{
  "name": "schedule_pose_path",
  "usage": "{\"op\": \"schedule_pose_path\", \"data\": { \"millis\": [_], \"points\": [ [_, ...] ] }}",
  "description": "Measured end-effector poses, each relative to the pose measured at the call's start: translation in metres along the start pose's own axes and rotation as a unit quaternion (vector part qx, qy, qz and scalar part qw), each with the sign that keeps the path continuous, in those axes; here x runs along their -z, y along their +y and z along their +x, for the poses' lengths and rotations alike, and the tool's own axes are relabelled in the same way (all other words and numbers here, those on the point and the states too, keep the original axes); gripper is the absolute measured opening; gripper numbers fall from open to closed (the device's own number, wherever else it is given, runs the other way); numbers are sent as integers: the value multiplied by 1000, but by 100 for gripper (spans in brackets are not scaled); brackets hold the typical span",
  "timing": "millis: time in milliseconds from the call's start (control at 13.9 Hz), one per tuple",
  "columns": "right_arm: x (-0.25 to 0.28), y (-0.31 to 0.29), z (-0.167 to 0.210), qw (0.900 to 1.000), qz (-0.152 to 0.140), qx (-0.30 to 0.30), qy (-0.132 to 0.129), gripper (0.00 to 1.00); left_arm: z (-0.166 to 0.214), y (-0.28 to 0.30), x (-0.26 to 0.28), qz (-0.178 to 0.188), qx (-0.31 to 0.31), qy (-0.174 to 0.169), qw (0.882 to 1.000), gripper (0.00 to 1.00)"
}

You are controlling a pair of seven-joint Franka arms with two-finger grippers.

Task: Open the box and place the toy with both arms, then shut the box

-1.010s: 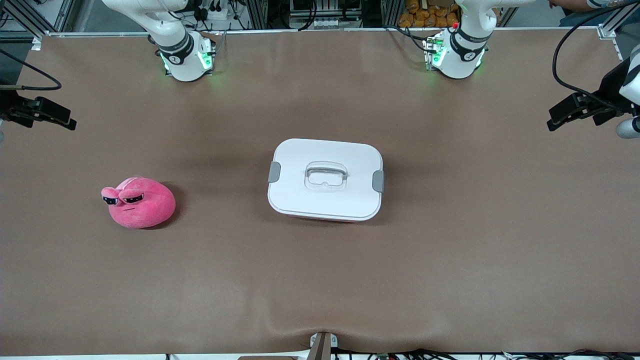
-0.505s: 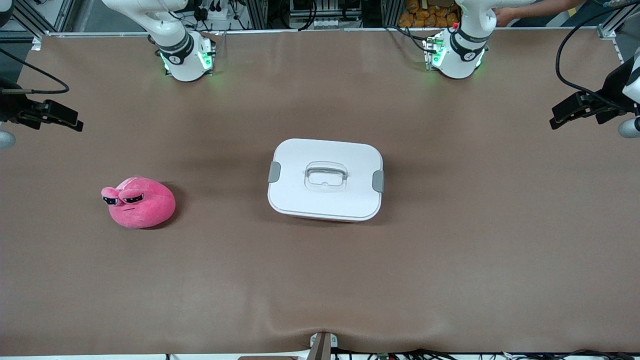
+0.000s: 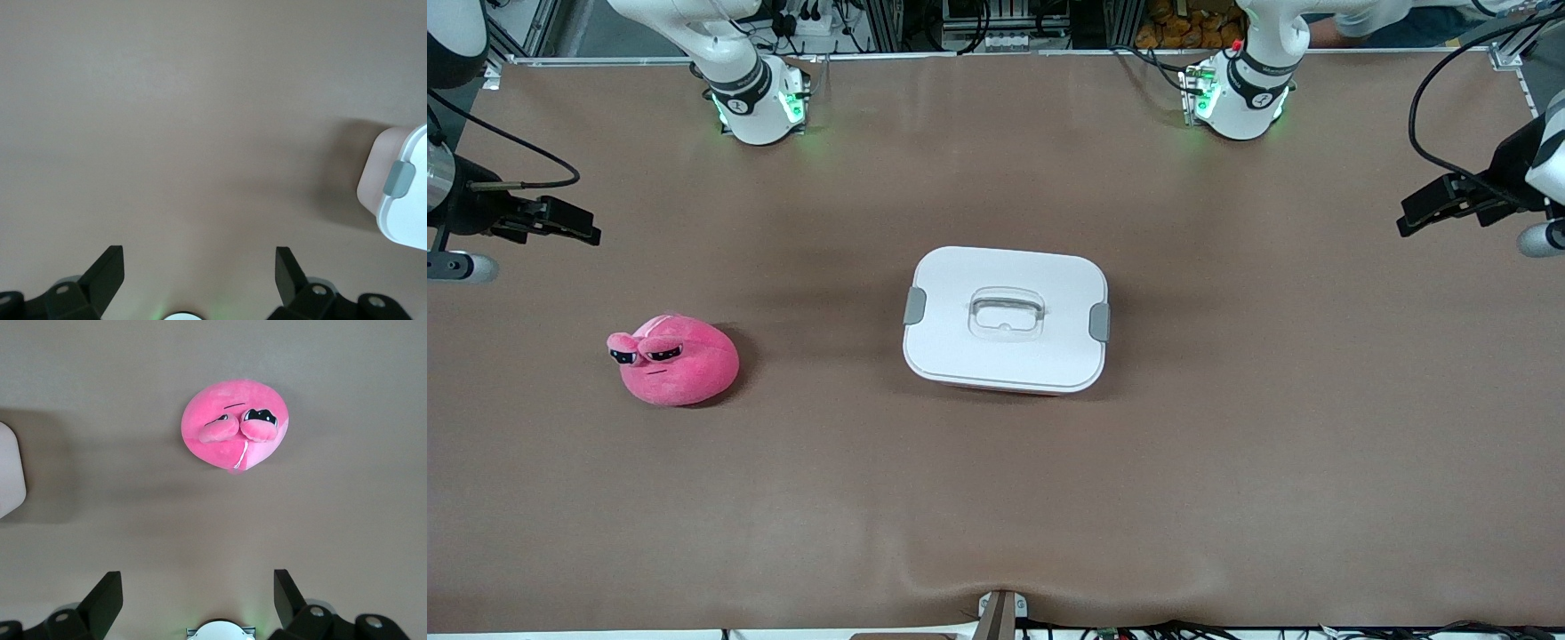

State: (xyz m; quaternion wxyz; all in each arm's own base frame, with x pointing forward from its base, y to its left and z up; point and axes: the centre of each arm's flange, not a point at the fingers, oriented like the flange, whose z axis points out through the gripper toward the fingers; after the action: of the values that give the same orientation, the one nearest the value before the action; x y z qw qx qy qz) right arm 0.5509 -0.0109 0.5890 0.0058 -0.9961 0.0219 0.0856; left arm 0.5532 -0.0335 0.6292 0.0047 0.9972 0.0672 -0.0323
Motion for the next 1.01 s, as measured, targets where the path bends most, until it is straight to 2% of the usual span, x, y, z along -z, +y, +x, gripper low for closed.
{"op": "schedule_pose_path", "data": {
  "millis": [289,649,794,1010],
  "points": [
    [-3,0,0,1000,0,0,-4,100,13,16,-13,-30,53,0,998,100],
    [-7,-2,1,1000,0,1,-7,100,24,49,-39,-30,144,-11,989,100],
    [-9,-3,1,1000,-1,5,-10,100,29,65,-43,-37,183,0,982,100],
    [-18,-4,4,999,-1,32,-16,100,25,109,-56,-38,240,-5,970,100]
  ]
}}
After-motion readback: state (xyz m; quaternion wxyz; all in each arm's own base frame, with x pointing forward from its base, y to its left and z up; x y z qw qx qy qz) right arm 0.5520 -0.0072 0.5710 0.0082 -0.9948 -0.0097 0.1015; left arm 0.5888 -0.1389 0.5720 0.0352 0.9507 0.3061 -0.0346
